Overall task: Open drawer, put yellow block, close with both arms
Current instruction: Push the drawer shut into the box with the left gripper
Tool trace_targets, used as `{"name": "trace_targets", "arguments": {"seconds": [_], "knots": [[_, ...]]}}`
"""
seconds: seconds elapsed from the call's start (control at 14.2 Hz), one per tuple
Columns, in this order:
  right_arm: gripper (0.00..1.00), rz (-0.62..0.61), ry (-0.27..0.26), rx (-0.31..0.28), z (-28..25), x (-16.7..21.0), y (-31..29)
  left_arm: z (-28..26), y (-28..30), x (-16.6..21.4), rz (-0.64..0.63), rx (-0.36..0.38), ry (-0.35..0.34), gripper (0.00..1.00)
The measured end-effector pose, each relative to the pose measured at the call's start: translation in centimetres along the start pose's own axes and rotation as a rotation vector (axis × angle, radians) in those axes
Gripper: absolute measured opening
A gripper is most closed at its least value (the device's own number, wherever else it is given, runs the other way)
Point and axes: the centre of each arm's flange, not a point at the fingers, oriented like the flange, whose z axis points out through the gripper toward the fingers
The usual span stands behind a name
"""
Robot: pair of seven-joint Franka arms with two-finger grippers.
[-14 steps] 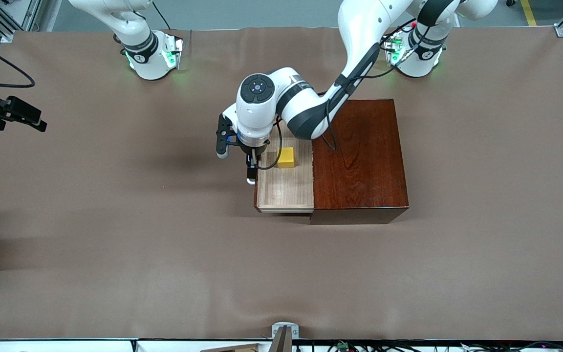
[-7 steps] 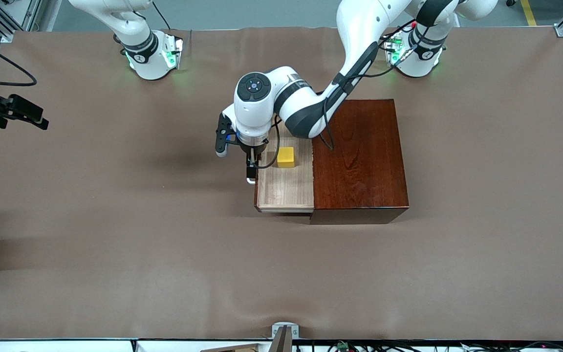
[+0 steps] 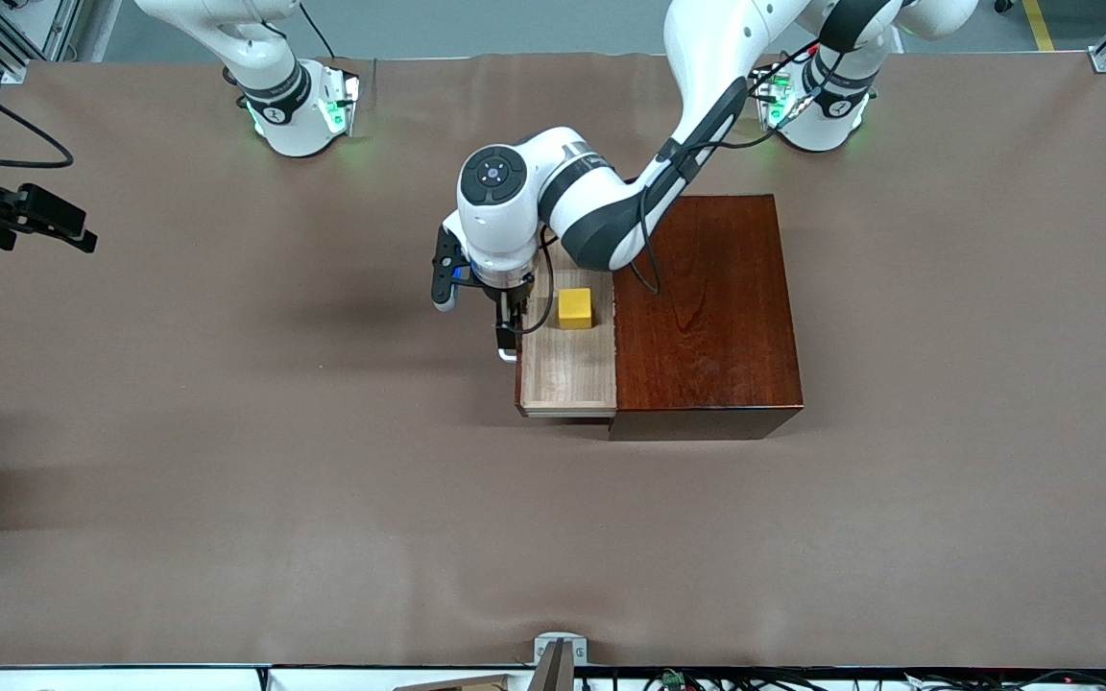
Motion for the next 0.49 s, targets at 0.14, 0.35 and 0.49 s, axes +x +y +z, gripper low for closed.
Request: {"name": "trace_targets", "arguments": {"seconds": [0.14, 0.35, 0.49], "knots": [[1.00, 0.000, -0.001, 0.000, 0.0, 0.0, 0.0, -0.3, -0.5, -1.3, -0.016, -0.024, -0.056, 1.00], [1.00, -0.002, -0.003, 0.000, 0.0, 0.0, -0.1, -1.0, -1.0, -2.9, -0.029, -0.038, -0.115, 1.00], [1.00, -0.003, -0.003, 0.000, 0.0, 0.0, -0.2, -1.2, -1.0, -3.1, -0.021, -0.029, -0.144, 1.00]]}}
